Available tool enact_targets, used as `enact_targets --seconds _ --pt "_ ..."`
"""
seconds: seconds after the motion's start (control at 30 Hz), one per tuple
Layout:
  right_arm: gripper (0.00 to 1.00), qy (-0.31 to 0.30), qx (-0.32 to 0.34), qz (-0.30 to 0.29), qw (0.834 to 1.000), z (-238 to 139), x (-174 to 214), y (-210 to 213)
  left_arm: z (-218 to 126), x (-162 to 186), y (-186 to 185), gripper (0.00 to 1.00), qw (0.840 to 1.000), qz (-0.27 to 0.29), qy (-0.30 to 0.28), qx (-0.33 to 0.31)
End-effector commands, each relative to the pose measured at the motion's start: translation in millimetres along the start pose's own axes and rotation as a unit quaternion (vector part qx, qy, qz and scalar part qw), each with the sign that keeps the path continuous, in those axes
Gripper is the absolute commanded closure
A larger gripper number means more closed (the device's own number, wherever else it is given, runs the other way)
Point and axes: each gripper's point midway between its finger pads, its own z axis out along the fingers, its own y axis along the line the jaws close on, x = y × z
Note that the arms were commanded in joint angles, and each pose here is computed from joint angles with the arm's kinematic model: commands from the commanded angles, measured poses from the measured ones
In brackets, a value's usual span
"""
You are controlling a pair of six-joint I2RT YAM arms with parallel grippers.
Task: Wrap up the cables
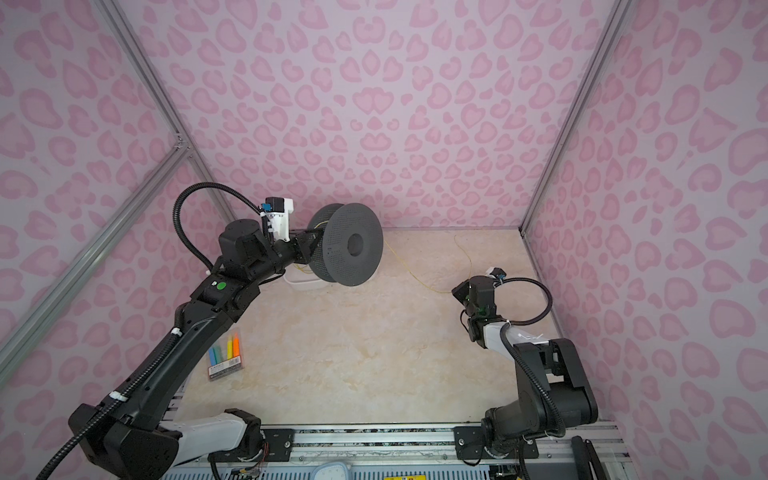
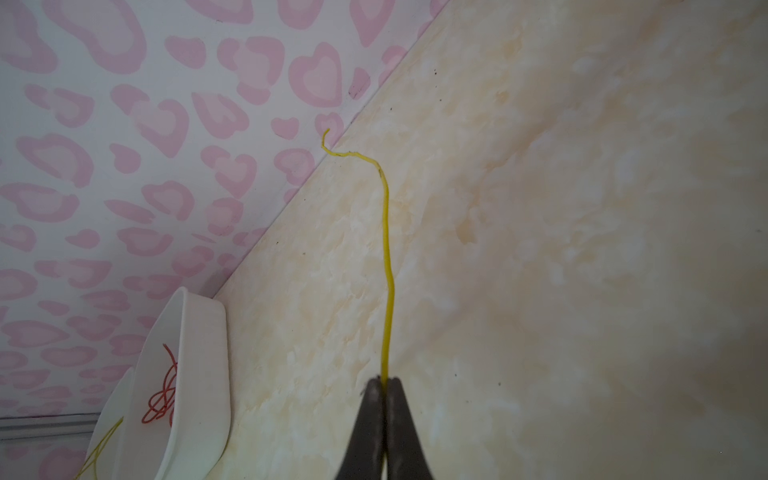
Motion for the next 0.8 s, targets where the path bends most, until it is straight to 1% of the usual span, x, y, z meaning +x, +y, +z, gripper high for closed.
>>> enact_targets --seconds 0.0,0.2,0.3,0.47,0.53,0.63,0.67,0.77 --pt "1.0 -0.026 0.013 -0.026 0.999 -8 0 3 0 -49 -9 0.96 0.995 -0.028 -0.098 0.014" --pt "1.0 -0.033 0.001 -0.078 0.996 -32 14 31 14 -57 22 0.96 0.987 -0.067 -0.138 -0.048" --pt "1.0 -0.036 -0.004 -0.103 0.994 -46 20 43 20 -56 41 0.96 0.98 -0.092 -0.152 -0.086" --pt "1.0 -0.034 -0.04 -0.144 0.988 -71 38 77 33 -51 62 0.96 0.97 -0.127 -0.166 -0.122" --pt "1.0 -0.037 -0.052 -0.174 0.983 -84 45 94 38 -50 71 0.96 0.966 -0.134 -0.172 -0.141" --pt "1.0 -0.038 -0.08 -0.201 0.976 -102 54 120 46 -43 83 0.96 0.961 -0.135 -0.168 -0.171" --pt "1.0 -0.04 -0.088 -0.208 0.973 -107 55 127 46 -49 83 0.96 0.959 -0.135 -0.174 -0.177" --pt "1.0 -0.046 -0.118 -0.236 0.964 -129 62 156 50 -48 90 0.96 0.955 -0.128 -0.178 -0.201"
